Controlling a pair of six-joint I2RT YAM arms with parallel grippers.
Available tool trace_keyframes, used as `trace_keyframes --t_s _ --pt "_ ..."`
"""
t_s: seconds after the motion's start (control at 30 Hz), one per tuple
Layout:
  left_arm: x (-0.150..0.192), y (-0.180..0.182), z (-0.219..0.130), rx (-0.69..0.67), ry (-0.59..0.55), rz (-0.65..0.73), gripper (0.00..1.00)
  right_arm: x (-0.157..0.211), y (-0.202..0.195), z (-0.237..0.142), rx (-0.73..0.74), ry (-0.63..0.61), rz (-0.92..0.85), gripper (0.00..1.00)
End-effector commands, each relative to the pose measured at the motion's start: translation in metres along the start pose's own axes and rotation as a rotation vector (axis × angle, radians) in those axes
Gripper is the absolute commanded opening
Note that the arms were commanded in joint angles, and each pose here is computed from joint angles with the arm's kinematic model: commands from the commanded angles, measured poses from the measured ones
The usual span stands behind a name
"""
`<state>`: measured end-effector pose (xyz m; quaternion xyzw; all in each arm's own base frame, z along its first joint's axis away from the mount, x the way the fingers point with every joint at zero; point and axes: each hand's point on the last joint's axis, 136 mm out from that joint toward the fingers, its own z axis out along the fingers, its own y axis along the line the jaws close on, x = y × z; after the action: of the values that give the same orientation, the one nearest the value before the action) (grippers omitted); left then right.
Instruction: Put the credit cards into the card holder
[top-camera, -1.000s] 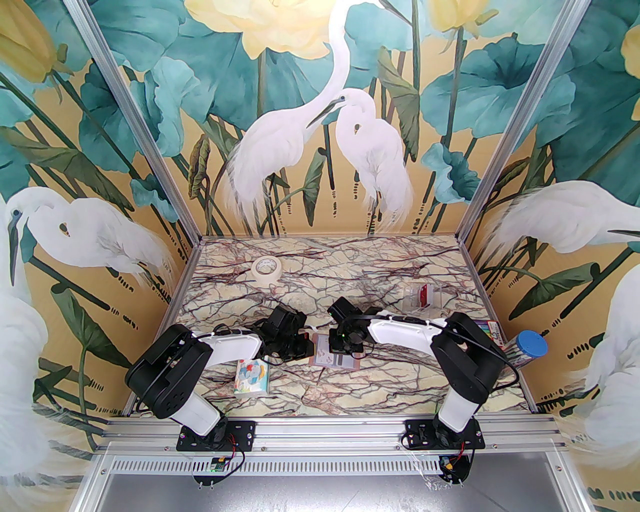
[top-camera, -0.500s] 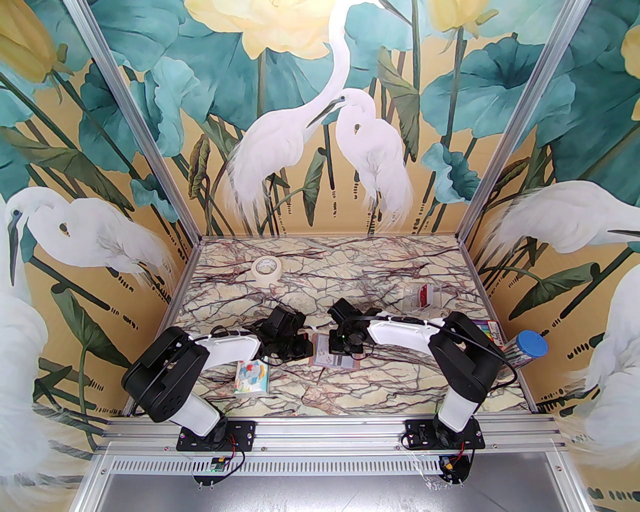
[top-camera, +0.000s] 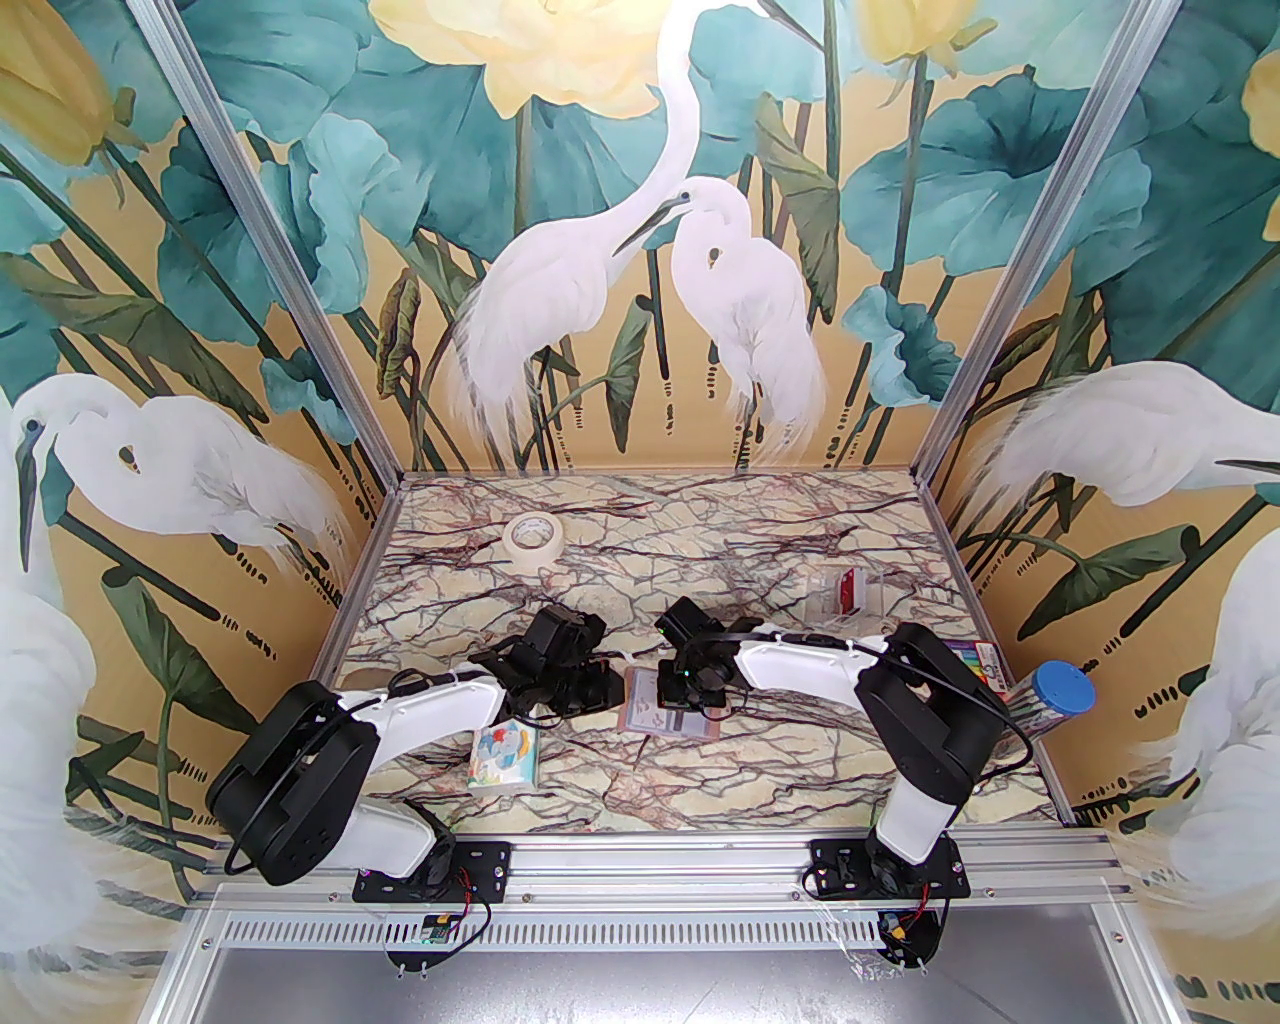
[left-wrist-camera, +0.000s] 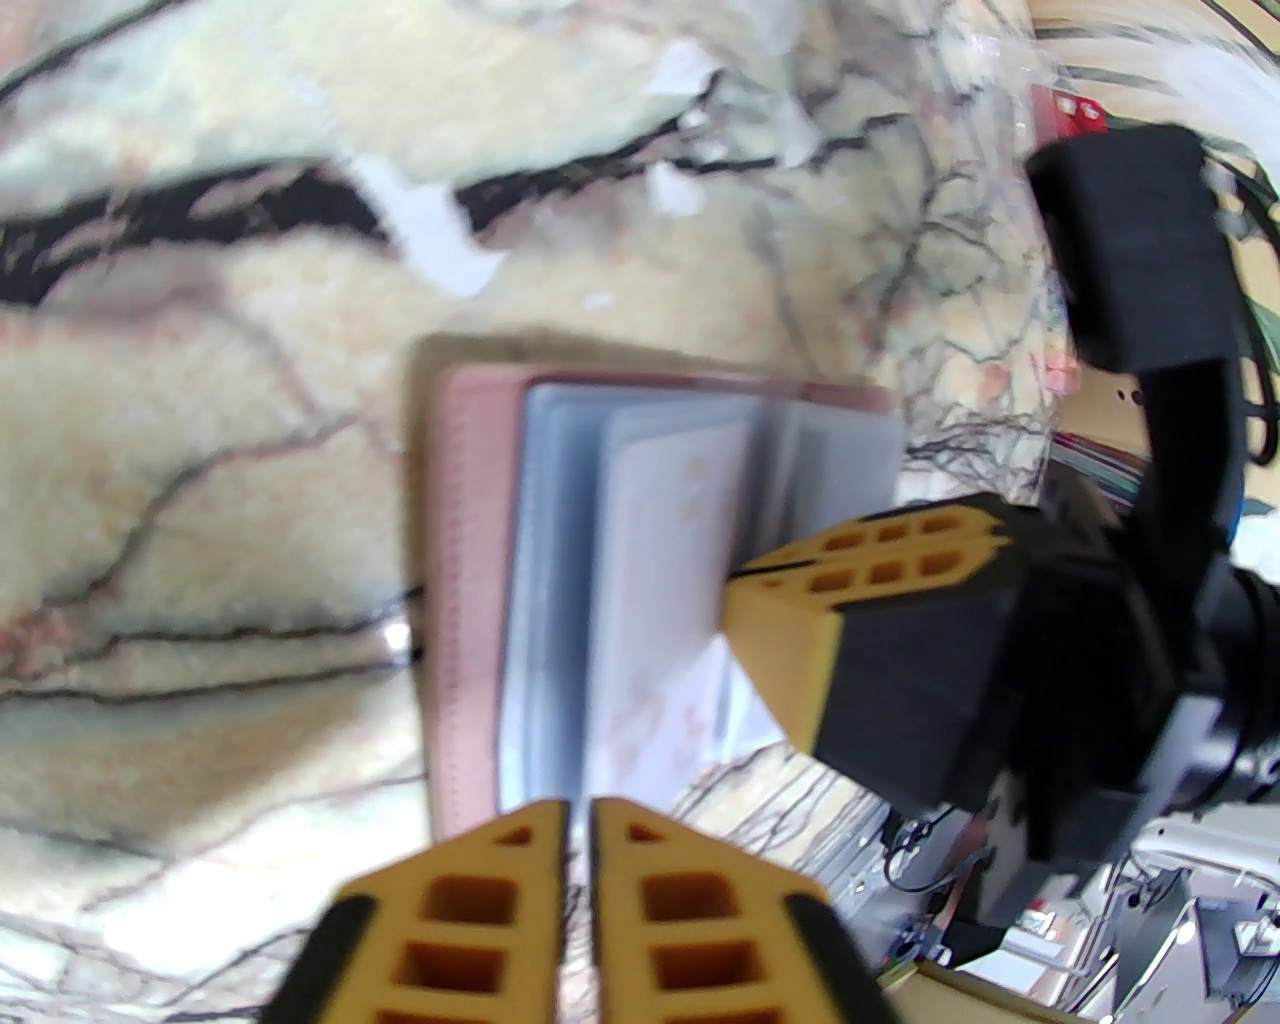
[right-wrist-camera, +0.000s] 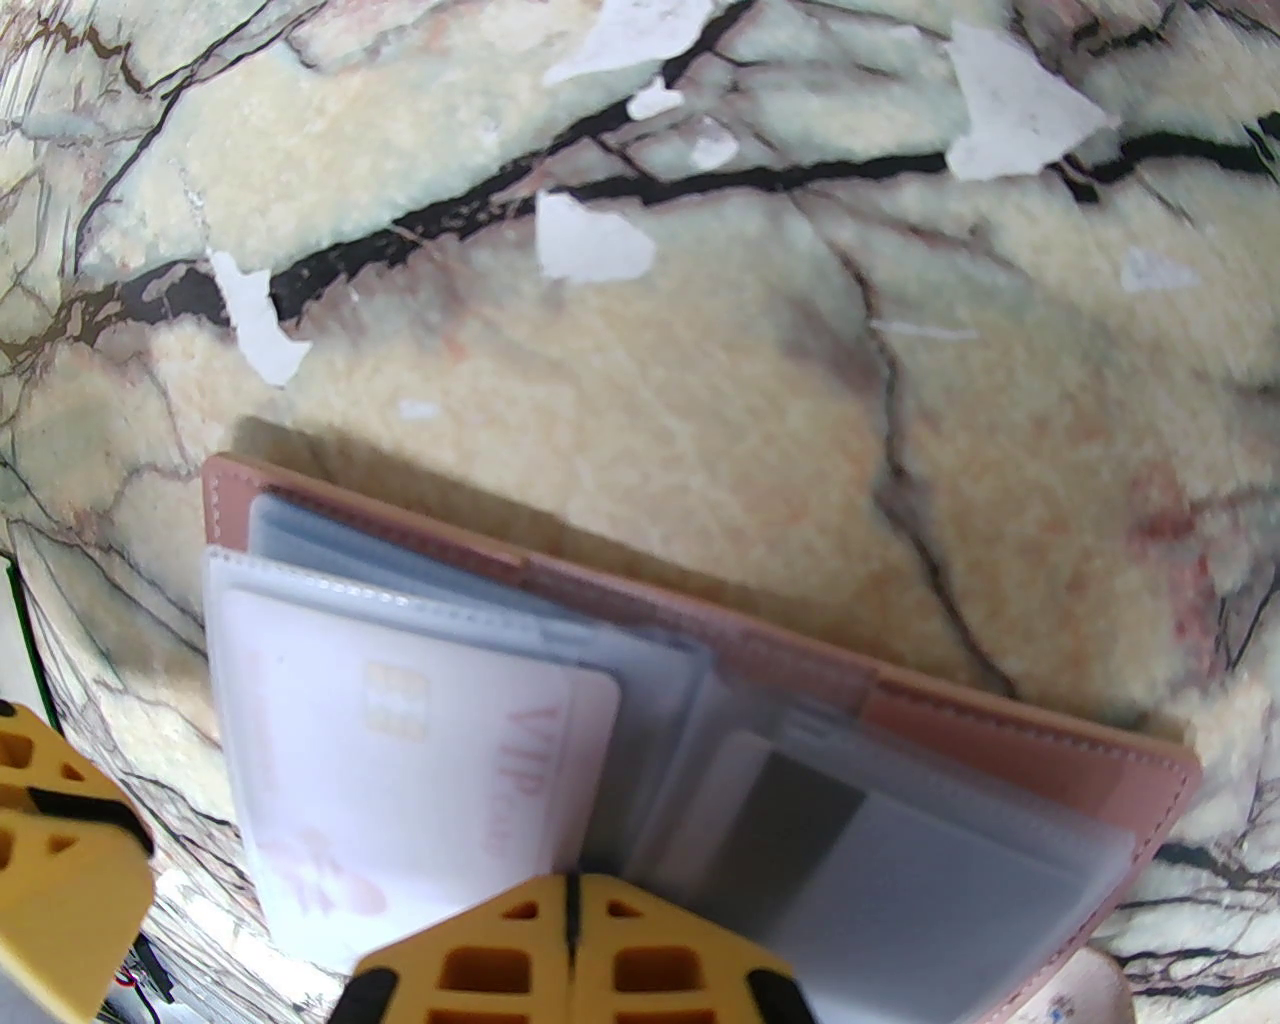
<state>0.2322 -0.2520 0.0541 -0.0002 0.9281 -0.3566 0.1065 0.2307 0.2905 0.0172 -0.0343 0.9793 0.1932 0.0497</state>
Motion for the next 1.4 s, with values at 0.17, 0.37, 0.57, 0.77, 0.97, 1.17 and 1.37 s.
trace_keyframes --t_s 0.17,0.37,0.57,0.77,0.97,1.17,1.37 --pt "0.0 -0.01 0.007 0.057 0.015 0.02 0.38 0.014 -0.023 0.014 0.075 0.046 0.005 0.03" --pt "0.002 -0.014 0.016 0.087 0.047 0.011 0.34 0.014 -0.023 0.013 0.074 0.044 0.005 0.04" --pt "0.005 -0.014 0.021 0.08 0.059 0.015 0.29 0.015 -0.023 0.013 0.071 0.044 0.005 0.03" --pt "0.007 -0.011 0.026 0.07 0.073 0.003 0.28 0.015 -0.023 0.013 0.069 0.044 0.003 0.03" --pt "0.009 -0.019 0.026 0.104 0.081 0.011 0.22 0.015 -0.023 0.013 0.068 0.045 0.001 0.03" --pt "0.008 -0.03 0.025 0.151 0.082 0.012 0.2 0.014 -0.022 0.011 0.065 0.038 0.003 0.04" --pt "0.008 -0.036 0.023 0.18 0.08 0.011 0.2 0.003 -0.01 -0.02 0.022 -0.053 0.001 0.16"
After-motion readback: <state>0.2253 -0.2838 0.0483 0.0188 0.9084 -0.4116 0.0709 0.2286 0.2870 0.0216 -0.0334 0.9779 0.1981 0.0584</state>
